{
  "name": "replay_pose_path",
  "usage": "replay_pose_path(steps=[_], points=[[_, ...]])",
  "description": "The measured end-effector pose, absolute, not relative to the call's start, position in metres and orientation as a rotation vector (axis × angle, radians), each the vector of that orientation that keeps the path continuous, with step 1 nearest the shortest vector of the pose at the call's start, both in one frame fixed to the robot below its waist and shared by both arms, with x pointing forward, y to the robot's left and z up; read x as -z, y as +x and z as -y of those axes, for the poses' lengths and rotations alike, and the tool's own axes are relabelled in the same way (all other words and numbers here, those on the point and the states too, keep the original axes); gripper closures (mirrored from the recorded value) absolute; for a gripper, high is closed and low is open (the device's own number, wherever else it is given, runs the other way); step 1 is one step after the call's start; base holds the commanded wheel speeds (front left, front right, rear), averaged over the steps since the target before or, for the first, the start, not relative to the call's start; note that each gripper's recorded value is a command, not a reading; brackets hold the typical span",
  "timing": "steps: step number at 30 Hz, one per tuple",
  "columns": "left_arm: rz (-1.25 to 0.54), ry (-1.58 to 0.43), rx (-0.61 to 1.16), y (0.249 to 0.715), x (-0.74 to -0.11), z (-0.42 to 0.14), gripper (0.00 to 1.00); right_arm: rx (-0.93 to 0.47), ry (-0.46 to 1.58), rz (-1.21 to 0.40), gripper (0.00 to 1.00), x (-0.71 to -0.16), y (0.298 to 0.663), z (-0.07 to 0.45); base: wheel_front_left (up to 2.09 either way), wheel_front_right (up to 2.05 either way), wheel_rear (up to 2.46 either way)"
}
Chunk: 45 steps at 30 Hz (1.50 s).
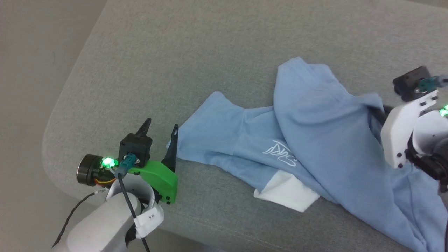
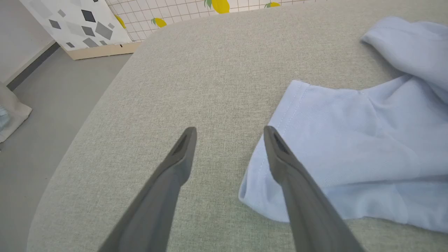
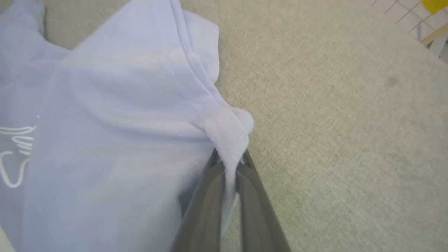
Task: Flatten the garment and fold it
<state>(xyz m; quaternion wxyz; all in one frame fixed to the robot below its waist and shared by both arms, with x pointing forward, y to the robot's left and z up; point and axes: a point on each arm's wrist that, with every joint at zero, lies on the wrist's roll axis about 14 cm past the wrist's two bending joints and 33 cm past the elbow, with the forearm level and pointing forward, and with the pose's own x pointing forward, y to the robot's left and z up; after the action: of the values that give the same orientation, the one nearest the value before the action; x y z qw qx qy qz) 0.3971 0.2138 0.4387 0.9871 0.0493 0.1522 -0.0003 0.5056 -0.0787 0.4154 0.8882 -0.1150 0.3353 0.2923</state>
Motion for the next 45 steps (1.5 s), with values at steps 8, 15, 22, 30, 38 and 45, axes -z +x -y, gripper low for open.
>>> replay_pose_path(steps=[8, 15, 22, 30, 38, 45], points=[[-0.258, 0.088, 0.043, 0.401, -0.457, -0.201, 0.00, -0.557, -0.202, -0.318, 1.00, -0.525, 0.520, 0.094, 0.00, 0.00, 0.00], [-0.231, 0.079, 0.073, 0.403, -0.466, -0.190, 0.00, -0.505, -0.284, -0.150, 1.00, -0.587, 0.530, 0.115, 0.00, 0.00, 0.00], [-0.247, 0.059, 0.072, 0.408, -0.457, -0.186, 0.00, -0.496, -0.415, -0.039, 1.00, -0.627, 0.574, 0.115, 0.00, 0.00, 0.00], [-0.289, 0.052, 0.033, 0.410, -0.438, -0.195, 0.00, -0.523, -0.492, 0.078, 1.00, -0.642, 0.642, 0.082, 0.00, 0.00, 0.00], [-0.314, 0.053, -0.022, 0.409, -0.424, -0.209, 0.00, -0.577, -0.525, 0.112, 1.00, -0.615, 0.686, 0.043, 0.00, 0.00, 0.00], [-0.342, 0.058, -0.051, 0.406, -0.413, -0.217, 0.00, -0.641, -0.520, -0.136, 0.00, -0.516, 0.690, 0.025, 0.00, 0.00, 0.00]])
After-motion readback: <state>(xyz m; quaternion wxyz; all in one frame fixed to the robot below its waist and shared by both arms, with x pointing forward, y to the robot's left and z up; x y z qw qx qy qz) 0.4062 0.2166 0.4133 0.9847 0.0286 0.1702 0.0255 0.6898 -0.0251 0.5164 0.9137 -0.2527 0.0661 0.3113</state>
